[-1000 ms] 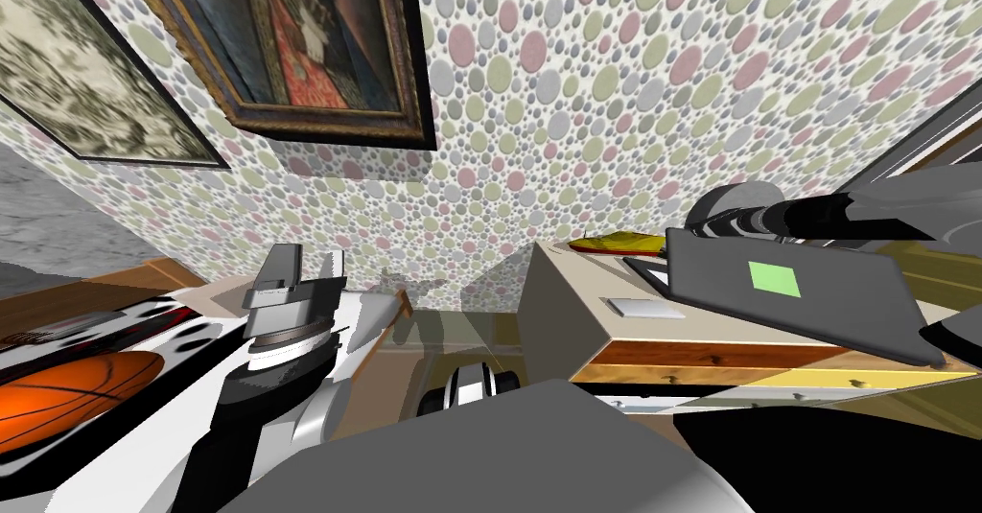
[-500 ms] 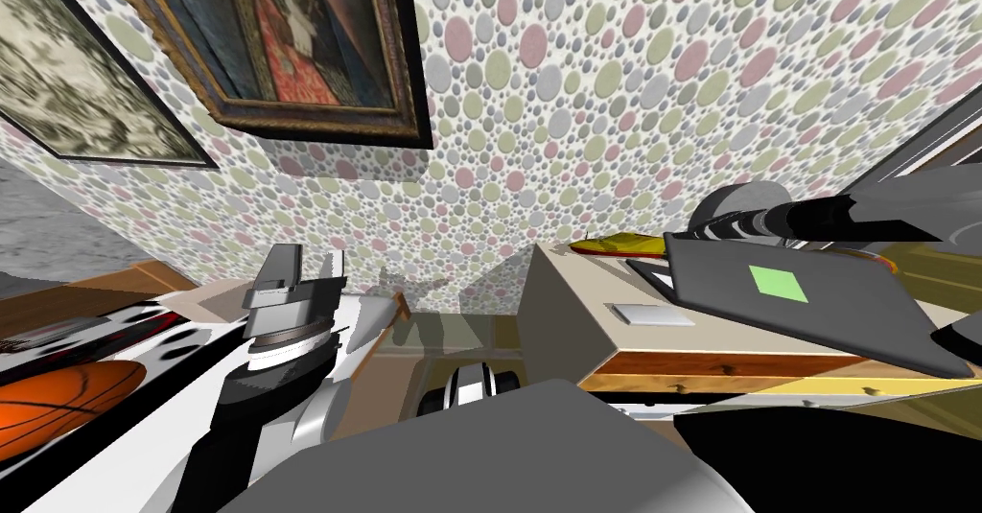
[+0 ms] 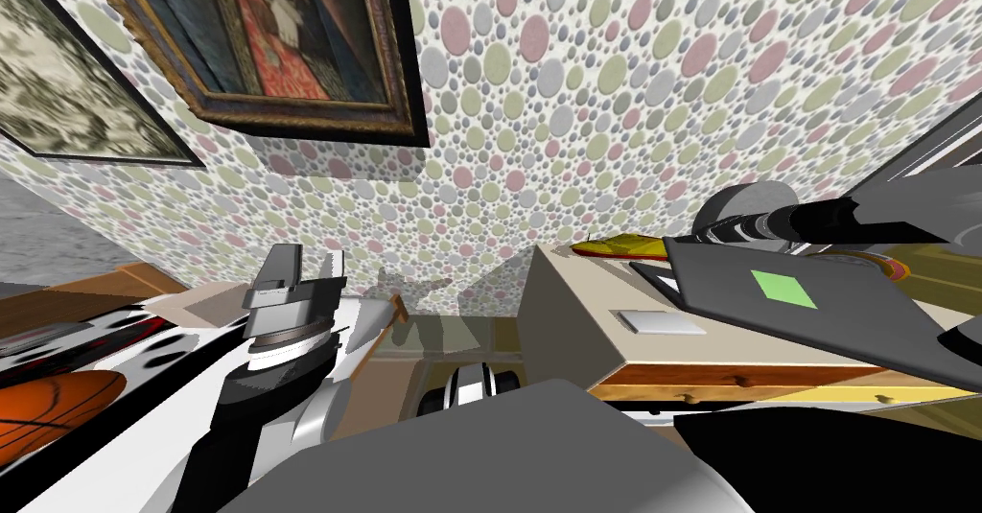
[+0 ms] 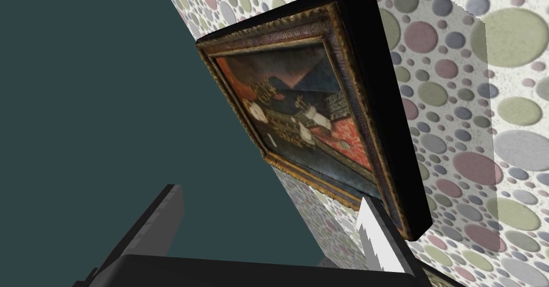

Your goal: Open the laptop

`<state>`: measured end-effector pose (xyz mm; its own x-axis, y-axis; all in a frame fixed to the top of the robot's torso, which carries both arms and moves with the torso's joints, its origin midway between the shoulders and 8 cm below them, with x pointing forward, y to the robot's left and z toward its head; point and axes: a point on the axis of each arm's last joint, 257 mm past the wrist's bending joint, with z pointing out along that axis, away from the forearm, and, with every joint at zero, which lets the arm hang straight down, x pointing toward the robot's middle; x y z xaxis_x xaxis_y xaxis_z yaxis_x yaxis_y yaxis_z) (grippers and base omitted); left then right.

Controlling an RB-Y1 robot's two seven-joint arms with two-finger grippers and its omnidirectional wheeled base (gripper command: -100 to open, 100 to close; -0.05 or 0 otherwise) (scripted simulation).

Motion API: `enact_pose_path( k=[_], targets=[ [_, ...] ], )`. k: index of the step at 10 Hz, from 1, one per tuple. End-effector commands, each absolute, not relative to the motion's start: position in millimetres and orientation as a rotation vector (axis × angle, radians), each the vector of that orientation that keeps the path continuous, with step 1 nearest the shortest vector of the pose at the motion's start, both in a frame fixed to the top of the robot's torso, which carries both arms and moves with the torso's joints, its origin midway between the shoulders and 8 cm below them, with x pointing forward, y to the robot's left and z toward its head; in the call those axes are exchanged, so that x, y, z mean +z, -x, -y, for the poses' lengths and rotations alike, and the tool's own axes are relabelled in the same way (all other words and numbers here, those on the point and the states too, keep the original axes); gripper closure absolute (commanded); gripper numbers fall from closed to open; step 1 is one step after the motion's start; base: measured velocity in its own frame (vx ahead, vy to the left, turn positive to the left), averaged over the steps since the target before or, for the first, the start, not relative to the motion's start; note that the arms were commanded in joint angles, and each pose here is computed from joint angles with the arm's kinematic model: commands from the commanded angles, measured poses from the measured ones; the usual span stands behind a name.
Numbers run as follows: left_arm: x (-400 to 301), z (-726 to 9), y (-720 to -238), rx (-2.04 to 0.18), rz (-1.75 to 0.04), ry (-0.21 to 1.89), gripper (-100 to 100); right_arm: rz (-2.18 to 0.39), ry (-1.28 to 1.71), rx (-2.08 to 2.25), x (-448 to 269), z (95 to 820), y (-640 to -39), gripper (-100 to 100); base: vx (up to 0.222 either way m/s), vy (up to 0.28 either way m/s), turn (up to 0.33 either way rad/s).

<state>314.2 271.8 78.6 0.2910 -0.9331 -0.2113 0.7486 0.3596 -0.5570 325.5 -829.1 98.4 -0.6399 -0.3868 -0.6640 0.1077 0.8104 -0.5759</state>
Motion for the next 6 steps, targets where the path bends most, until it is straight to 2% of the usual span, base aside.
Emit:
enact_pose_path(
  k=[1, 6],
  targets=[
    [79, -272, -314, -1.159, -0.556, 0.386, 0, -2.148, 0.205, -0.745, 98, 829, -326, 100, 0.0, 0.0, 0.0],
    [79, -272, -314, -1.158, -0.556, 0.386, 0, -2.244, 0.215, -0.691, 84, 820, -311, 100, 0.053, -0.032, 0.003]
  ],
)
